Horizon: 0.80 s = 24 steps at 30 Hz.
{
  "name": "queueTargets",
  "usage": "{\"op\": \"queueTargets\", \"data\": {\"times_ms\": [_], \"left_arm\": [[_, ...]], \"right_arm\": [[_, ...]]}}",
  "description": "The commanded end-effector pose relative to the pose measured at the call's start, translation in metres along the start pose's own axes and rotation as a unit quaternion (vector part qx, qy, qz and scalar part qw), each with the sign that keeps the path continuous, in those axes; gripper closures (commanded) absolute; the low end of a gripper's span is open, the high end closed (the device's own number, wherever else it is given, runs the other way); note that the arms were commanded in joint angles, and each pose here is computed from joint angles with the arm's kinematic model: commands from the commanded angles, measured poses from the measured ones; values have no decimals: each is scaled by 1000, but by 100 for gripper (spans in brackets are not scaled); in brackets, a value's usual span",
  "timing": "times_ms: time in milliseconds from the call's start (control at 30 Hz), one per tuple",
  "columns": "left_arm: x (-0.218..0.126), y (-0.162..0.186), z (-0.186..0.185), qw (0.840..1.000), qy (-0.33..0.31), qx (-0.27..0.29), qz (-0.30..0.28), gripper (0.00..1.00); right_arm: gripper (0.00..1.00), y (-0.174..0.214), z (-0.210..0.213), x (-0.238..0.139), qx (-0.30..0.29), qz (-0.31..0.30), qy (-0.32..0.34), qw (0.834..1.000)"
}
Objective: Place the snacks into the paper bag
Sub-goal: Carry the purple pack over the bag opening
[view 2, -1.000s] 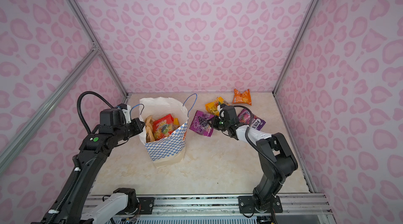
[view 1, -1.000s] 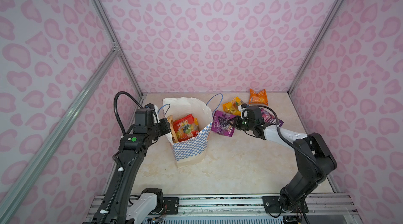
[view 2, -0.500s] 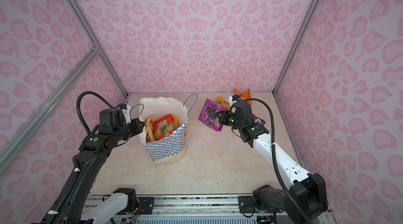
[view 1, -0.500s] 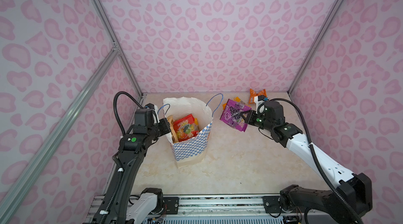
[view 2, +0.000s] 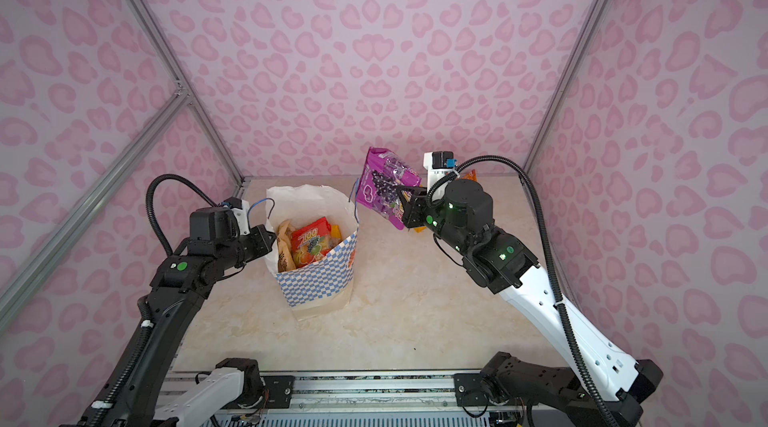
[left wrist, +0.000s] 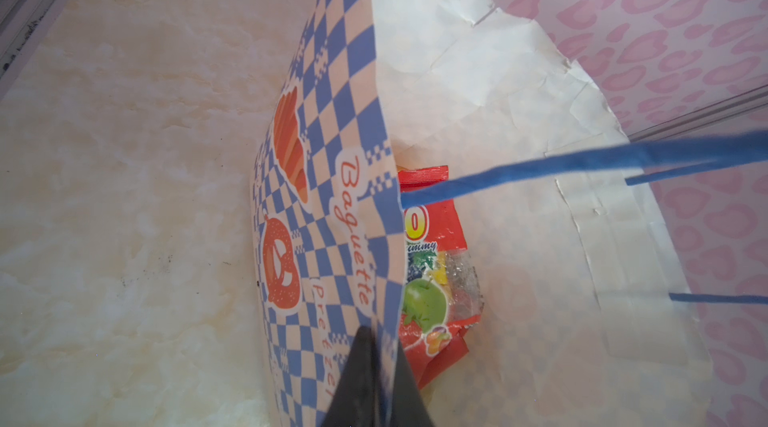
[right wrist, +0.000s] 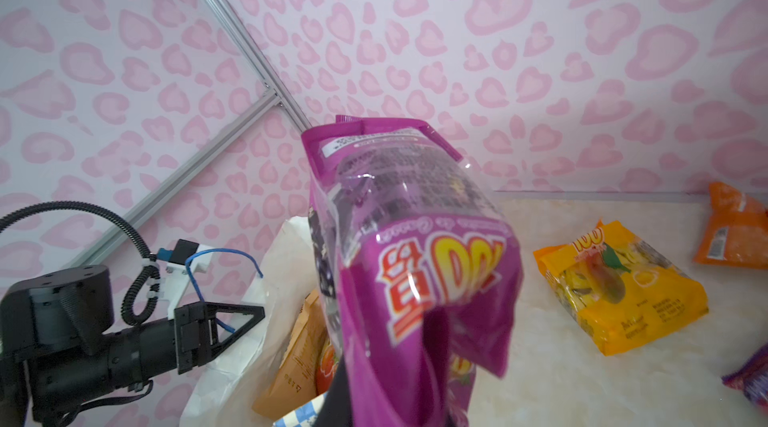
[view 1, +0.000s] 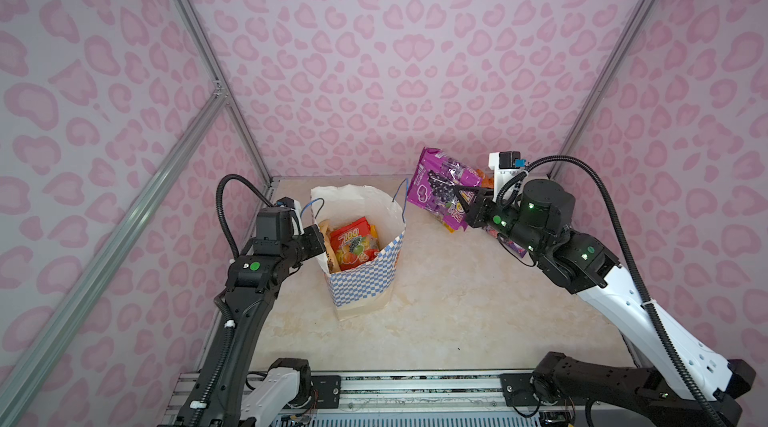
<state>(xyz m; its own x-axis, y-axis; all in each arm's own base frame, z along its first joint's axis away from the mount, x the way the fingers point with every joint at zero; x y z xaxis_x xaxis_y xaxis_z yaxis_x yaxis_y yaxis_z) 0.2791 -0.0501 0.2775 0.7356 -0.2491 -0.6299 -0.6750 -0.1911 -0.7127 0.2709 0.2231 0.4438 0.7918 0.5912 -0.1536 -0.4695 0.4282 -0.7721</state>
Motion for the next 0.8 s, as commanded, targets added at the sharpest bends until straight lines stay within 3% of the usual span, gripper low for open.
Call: {"op": "queueTargets", "data": {"times_ms": [0,300,600,767], "left_arm": [[-2,-5,-4,1000,12,4,-14,90],[-2,-6,-4,1000,12,5,-15,90],[-3,-6,-4,1000,11,6,-17,90],[-4,-7,-4,1000,10,6,-19,90]], "right_arm": [[100,-13,29,3,-33,-37,-30,998],[100,-16,105,12,-85,-34,-113,989],[100,33,110,85,-125,63,-119,983],[100,61,96,123,-106,130,-132,977]]}}
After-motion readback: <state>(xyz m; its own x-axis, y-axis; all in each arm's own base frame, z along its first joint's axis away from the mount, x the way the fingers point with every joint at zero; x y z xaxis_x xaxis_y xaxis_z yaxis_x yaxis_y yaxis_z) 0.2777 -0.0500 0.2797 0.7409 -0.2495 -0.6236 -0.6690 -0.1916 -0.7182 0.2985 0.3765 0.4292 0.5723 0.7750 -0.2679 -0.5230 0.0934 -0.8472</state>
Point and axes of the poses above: each gripper's point midway between its finger pads, its own x axis out along the fingers, its own z axis along the line the jaws close on, y = z × x, the point moved 3 cm from there along -x, back along the fingers, and after that the axes turned 12 degrees about x, right-handed, at the moved point
